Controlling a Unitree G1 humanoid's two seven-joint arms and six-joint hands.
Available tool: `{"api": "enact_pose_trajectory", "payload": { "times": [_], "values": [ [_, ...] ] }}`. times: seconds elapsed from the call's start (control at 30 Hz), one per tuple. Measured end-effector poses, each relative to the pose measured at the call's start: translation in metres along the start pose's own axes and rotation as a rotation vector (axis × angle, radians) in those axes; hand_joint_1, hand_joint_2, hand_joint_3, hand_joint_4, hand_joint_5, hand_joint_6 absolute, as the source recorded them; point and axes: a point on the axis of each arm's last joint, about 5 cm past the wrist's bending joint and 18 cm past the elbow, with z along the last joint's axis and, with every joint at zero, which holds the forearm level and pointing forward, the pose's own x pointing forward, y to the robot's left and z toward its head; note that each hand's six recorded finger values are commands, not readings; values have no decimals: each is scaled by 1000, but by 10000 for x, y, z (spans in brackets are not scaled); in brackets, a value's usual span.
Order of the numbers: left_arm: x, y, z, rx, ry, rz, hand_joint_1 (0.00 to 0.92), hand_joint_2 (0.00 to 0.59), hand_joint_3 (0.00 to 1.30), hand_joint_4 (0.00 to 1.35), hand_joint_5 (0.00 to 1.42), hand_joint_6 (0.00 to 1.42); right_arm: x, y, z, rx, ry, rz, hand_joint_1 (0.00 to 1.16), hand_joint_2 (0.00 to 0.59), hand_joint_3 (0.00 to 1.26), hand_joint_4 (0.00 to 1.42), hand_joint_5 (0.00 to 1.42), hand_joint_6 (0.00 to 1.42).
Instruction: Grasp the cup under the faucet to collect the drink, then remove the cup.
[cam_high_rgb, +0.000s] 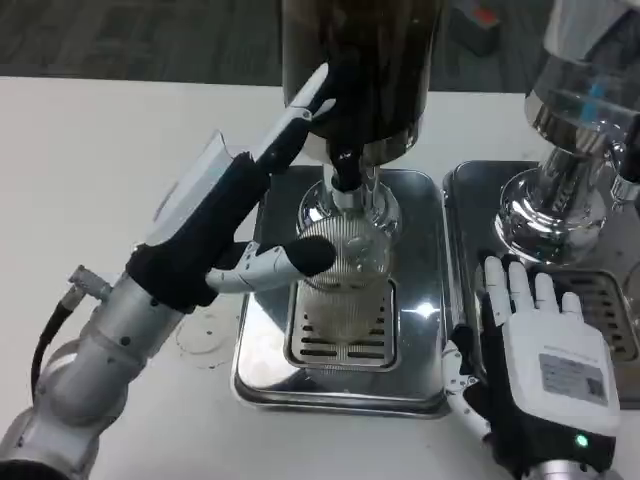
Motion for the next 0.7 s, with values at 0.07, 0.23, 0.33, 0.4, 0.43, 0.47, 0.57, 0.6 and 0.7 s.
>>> {"api": "enact_pose_trajectory", "payload": {
  "times": [0.07,0.23,0.33,0.4,0.43,0.47,0.57,0.6,0.7],
  "values": [
    [8,-18,-1,-9,-2,-7,0,93,0,0,141,81,0,1,3,2,1,0,156,586,0,0,0,0],
    [27,-41,-3,-19,-6,-32,0,99,3,0,161,103,-2,5,6,3,5,2,153,586,0,0,0,0],
    [33,-39,2,-16,-15,-39,0,100,13,0,174,111,-5,9,7,5,10,1,151,586,0,0,0,0],
    [36,-23,8,0,-26,-43,0,101,21,0,184,113,-7,10,8,7,13,-2,150,586,0,0,0,0],
    [48,-8,14,22,-36,-63,0,101,23,0,186,116,-8,11,5,7,15,-2,150,586,0,0,0,0],
    [59,-1,19,38,-44,-75,0,101,23,0,187,118,-8,11,4,8,16,-2,149,586,0,0,0,0],
    [67,16,26,69,-54,-85,0,102,42,0,199,128,-5,9,-7,7,20,-3,148,586,0,0,0,0],
    [68,20,30,77,-58,-85,0,102,46,0,201,129,-3,7,-14,5,22,-4,148,586,0,0,0,0],
    [77,24,43,106,-73,-96,0,103,63,0,204,131,0,4,-25,3,27,-6,147,586,0,0,0,0]
  ]
}}
